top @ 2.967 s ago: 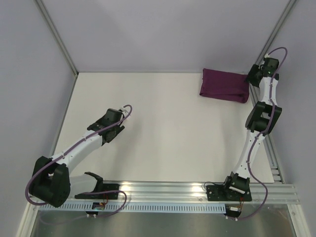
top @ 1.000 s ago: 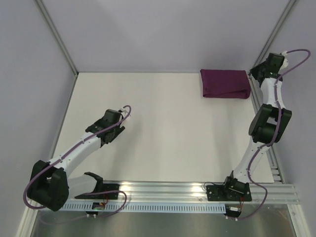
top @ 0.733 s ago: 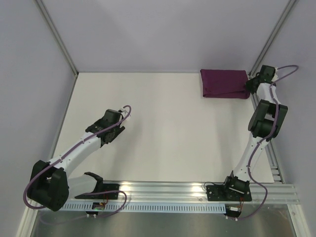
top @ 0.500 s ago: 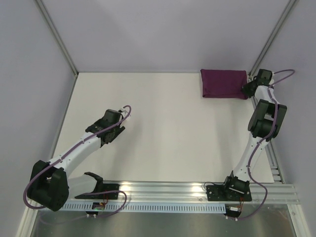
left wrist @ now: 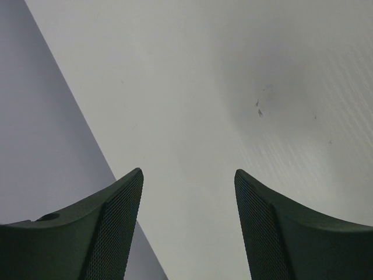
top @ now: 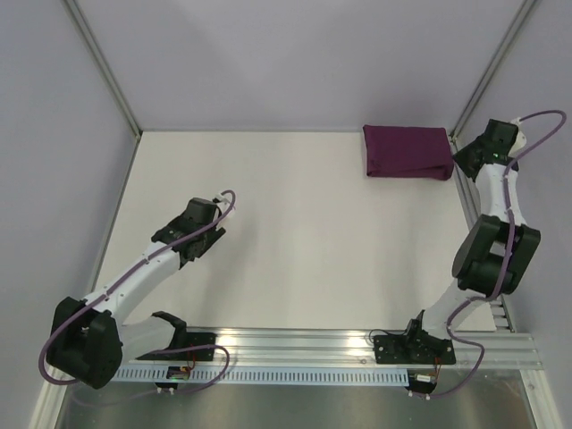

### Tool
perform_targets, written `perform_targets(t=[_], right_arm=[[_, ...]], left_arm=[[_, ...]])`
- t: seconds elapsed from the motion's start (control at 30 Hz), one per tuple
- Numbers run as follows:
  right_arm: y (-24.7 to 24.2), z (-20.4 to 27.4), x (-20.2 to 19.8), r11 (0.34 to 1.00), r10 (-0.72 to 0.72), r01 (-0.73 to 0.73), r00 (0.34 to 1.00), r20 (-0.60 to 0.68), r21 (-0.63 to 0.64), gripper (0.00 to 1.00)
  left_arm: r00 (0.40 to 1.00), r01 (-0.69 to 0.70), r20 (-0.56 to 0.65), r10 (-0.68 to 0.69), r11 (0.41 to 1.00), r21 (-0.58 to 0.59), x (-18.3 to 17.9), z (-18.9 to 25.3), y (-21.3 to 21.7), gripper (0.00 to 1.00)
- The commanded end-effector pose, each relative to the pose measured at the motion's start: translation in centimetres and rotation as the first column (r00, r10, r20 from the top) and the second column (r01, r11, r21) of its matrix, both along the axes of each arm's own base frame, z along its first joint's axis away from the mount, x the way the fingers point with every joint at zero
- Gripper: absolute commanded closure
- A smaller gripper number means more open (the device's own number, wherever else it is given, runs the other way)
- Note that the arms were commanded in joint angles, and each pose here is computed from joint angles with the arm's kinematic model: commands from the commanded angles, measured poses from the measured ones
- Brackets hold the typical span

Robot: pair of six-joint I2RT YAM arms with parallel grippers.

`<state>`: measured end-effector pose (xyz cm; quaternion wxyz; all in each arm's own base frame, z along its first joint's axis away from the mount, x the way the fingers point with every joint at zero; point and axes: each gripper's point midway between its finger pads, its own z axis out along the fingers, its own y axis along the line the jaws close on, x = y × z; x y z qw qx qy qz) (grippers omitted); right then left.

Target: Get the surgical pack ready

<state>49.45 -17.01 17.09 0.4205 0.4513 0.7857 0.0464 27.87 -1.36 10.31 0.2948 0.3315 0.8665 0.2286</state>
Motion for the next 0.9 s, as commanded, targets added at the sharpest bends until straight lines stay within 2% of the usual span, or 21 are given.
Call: perform_targets(t=[0.0, 0.03, 0.07, 0.1, 0.13, 0.23, 0.27, 0.3, 0.33, 0.4, 0.53, 0.57, 0.6, 0.67, 0.8, 0.87], right_arm=[[2.4, 4.1, -4.8, 0.989, 0.122, -0.117, 0.991, 0.050, -0.087, 0.65], [3.0, 4.0, -6.1, 0.986, 0.143, -0.139, 0.989, 0.028, -0.095, 0.63], [4.2, 2.0, -8.1, 0.983, 0.161, -0.164, 0.986, -0.038, -0.083, 0.61], [4.7, 3.3, -10.2, 0.976, 0.172, -0.175, 0.984, -0.041, -0.128, 0.59], [5.5, 2.7, -11.6, 0.974, 0.184, -0.189, 0.982, -0.053, -0.128, 0.57], [7.5, 1.4, -16.5, 0.969, 0.189, -0.193, 0.981, -0.040, -0.154, 0.41], [8.6, 1.6, -17.6, 0.966, 0.216, -0.216, 0.976, -0.015, -0.144, 0.30], [9.2, -0.7, -19.5, 0.967, 0.218, -0.223, 0.975, -0.054, -0.122, 0.27], [9.6, 0.9, -20.9, 0.963, 0.219, -0.216, 0.976, 0.002, -0.163, 0.21], [10.4, 0.1, -22.7, 0.961, 0.227, -0.221, 0.974, 0.013, -0.163, 0.02], [12.8, -1.8, -25.5, 0.955, 0.275, -0.262, 0.958, 0.087, -0.140, 0.00], [13.5, -0.2, -25.3, 0.950, 0.295, -0.270, 0.940, 0.169, -0.155, 0.00], [14.8, 0.0, -25.3, 0.937, 0.345, -0.323, 0.916, 0.205, -0.135, 0.00], [15.3, 0.1, -25.5, 0.931, 0.363, -0.337, 0.902, 0.235, -0.143, 0.00], [17.0, -0.3, -25.4, 0.894, 0.447, -0.424, 0.849, 0.282, -0.144, 0.00], [17.0, -1.0, -25.3, 0.896, 0.444, -0.423, 0.852, 0.277, -0.136, 0.00]], left_arm=[[0.997, -0.015, 0.069, 0.015, 1.000, -0.010, 0.1, 2.3, 0.4, 0.27], [0.997, -0.018, 0.081, 0.019, 1.000, -0.014, 0.1, 2.7, 0.5, 0.27], [0.994, -0.019, 0.104, 0.022, 1.000, -0.023, 0.0, 3.4, 0.6, 0.27], [0.994, -0.018, 0.106, 0.021, 1.000, -0.026, -0.2, 3.6, 0.6, 0.27], [0.993, -0.014, 0.115, 0.018, 0.999, -0.035, -0.5, 3.9, 0.6, 0.27], [0.989, 0.000, 0.148, 0.010, 0.997, -0.072, -1.6, 4.7, 0.7, 0.27], [0.985, 0.003, 0.170, 0.014, 0.995, -0.098, -2.1, 5.0, 0.7, 0.26], [0.986, 0.007, 0.165, 0.011, 0.994, -0.108, -2.7, 4.9, 0.7, 0.26], [0.986, 0.021, 0.166, 0.001, 0.991, -0.132, -3.1, 4.8, 0.4, 0.25], [0.985, 0.030, 0.174, 0.000, 0.985, -0.169, -4.4, 4.7, 0.4, 0.22], [0.984, 0.041, 0.176, -0.004, 0.978, -0.206, -6.0, 3.3, 0.5, 0.11], [0.981, 0.039, 0.194, 0.005, 0.975, -0.220, -6.3, 3.4, 0.6, 0.10], [0.981, 0.032, 0.196, 0.014, 0.972, -0.232, -6.5, 3.2, 0.6, 0.08], [0.979, 0.037, 0.202, 0.014, 0.969, -0.245, -7.0, 2.8, 0.6, 0.02], [0.984, 0.075, 0.178, -0.026, 0.959, -0.272, -7.1, 2.1, -0.3, 0.01], [0.986, 0.052, 0.165, -0.009, 0.964, -0.262, -6.9, 1.8, -0.1, 0.00]])
